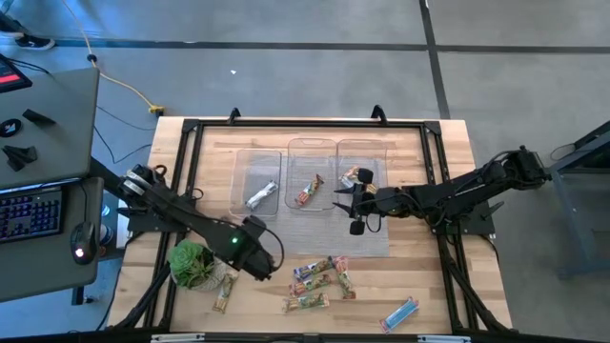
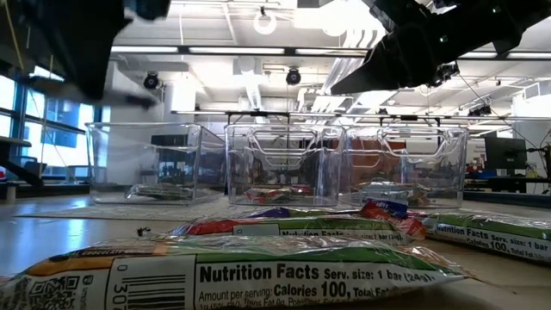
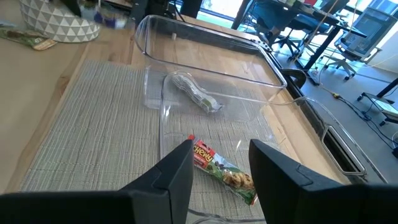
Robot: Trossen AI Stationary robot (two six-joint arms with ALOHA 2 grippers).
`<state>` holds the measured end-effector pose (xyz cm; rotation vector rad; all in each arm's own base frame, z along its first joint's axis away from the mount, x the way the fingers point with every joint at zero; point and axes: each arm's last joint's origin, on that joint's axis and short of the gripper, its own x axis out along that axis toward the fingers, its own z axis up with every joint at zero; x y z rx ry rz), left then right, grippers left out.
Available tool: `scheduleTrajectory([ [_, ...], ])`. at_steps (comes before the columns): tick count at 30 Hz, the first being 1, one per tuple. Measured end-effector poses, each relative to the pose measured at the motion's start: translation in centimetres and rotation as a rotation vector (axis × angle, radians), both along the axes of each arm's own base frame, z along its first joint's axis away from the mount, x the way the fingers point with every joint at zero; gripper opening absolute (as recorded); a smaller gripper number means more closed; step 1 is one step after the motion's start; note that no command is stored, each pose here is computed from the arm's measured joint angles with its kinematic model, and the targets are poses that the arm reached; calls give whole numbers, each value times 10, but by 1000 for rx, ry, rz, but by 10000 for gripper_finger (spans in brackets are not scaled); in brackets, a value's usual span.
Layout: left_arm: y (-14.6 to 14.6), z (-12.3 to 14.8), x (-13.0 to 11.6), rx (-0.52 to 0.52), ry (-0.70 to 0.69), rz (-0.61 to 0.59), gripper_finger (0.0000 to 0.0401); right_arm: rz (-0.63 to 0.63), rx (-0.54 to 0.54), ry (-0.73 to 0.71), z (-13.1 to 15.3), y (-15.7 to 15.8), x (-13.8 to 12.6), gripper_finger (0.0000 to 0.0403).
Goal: Pick and place Granola Bars by type
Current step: Put the blue granola bar into the left transparent bin
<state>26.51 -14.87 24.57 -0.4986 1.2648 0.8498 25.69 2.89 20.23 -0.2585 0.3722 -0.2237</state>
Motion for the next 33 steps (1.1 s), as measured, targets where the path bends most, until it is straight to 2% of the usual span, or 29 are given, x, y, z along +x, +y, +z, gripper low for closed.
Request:
scheduleTrajectory([
  [4,14,25,-1,110,44,-4,112,0,0,0,0,0,0,140],
  [7,34,32,3,175,80,31,112,0,0,0,0,0,0,140],
  [11,72,33,17,191,129,16,112,0,0,0,0,0,0,140],
  [14,110,31,28,158,164,20,112,0,0,0,0,0,0,140],
  [18,154,22,38,112,160,6,112,0,0,0,0,0,0,140],
  [22,182,-2,38,19,157,-9,112,0,0,0,0,0,0,140],
  [26,196,-29,33,-21,158,-9,117,0,0,0,0,0,0,140],
  [33,209,-49,29,-18,138,-19,153,0,0,0,0,0,0,140],
])
